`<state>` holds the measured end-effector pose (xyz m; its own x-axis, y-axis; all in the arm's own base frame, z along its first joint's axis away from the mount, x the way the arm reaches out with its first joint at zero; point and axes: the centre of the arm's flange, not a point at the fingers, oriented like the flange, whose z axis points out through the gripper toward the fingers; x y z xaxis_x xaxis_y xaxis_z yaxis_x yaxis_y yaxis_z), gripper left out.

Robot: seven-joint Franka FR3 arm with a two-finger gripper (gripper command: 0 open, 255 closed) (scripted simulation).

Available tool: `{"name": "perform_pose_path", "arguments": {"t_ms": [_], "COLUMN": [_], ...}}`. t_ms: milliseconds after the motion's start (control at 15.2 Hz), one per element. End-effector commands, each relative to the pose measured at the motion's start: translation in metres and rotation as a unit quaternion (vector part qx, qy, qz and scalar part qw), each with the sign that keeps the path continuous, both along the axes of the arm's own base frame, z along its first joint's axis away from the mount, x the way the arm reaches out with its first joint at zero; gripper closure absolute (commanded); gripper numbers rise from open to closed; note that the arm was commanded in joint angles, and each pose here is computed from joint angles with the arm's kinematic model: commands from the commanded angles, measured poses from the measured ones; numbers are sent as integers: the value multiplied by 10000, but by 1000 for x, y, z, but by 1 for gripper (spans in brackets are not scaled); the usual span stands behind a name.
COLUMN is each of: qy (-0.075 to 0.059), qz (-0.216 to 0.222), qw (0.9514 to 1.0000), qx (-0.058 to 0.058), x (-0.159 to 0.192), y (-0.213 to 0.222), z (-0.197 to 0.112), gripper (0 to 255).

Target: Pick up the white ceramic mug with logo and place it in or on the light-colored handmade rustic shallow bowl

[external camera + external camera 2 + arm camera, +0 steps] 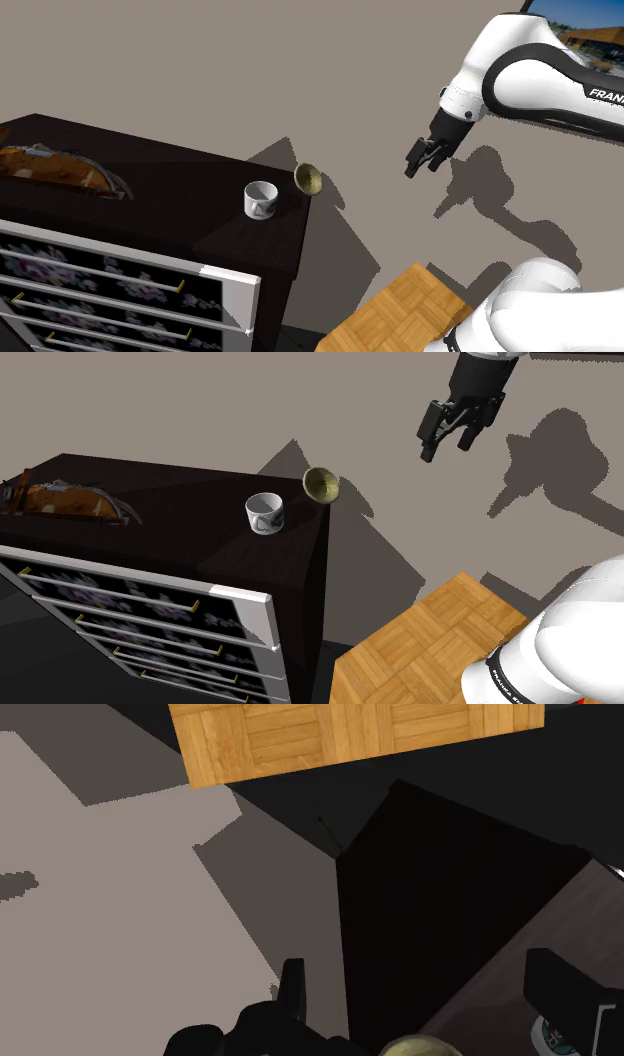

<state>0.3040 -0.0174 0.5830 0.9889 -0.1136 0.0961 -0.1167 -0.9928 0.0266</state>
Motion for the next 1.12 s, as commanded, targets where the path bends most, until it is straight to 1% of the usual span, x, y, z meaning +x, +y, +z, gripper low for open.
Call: {"name": "perform_pose_path", "arguments": {"t_ms": [0,1056], "qy": [0,-36], "qz": [0,103], "qw": [10000,9997], "qx": [0,198], "x": [0,156], "y": [0,87], "z": [0,-105], "gripper": [0,0]}}
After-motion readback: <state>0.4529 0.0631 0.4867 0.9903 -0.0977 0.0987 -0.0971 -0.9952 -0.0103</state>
